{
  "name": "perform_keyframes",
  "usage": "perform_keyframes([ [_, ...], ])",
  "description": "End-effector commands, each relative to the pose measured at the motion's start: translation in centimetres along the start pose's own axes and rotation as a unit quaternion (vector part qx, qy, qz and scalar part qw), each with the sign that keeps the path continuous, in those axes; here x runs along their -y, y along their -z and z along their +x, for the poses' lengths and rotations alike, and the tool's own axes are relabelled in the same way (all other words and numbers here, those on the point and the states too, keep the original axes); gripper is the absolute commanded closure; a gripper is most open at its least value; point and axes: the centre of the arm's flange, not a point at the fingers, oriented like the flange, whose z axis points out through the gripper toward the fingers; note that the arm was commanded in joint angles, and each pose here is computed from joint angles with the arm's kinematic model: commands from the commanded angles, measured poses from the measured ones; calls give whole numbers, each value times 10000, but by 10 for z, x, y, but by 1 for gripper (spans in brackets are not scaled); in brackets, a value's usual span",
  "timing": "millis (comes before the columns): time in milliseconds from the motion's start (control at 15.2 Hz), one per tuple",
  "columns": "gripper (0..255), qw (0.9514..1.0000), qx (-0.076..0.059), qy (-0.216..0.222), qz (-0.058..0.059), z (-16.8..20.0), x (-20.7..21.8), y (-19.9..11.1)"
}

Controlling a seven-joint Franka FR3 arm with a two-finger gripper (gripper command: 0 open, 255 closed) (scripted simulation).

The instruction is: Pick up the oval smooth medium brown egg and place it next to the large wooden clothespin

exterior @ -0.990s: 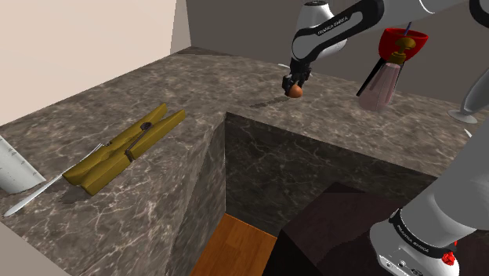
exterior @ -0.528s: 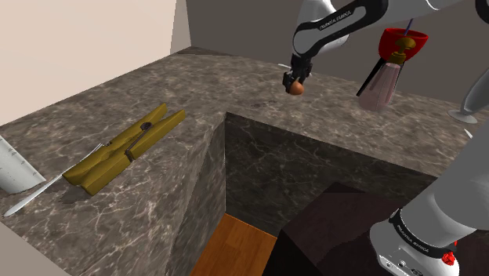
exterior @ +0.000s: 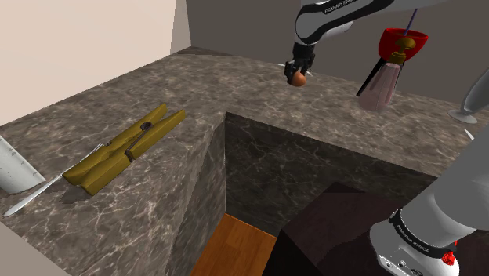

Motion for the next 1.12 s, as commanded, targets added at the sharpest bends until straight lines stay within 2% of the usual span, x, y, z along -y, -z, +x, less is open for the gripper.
perform_keyframes([
  [0, 255, 10000, 1, 0, 1, 0, -2, 10],
  [792, 255, 10000, 1, 0, 1, 7, -11, 72],
  [1056, 255, 10000, 1, 0, 1, 10, 41, 79],
])
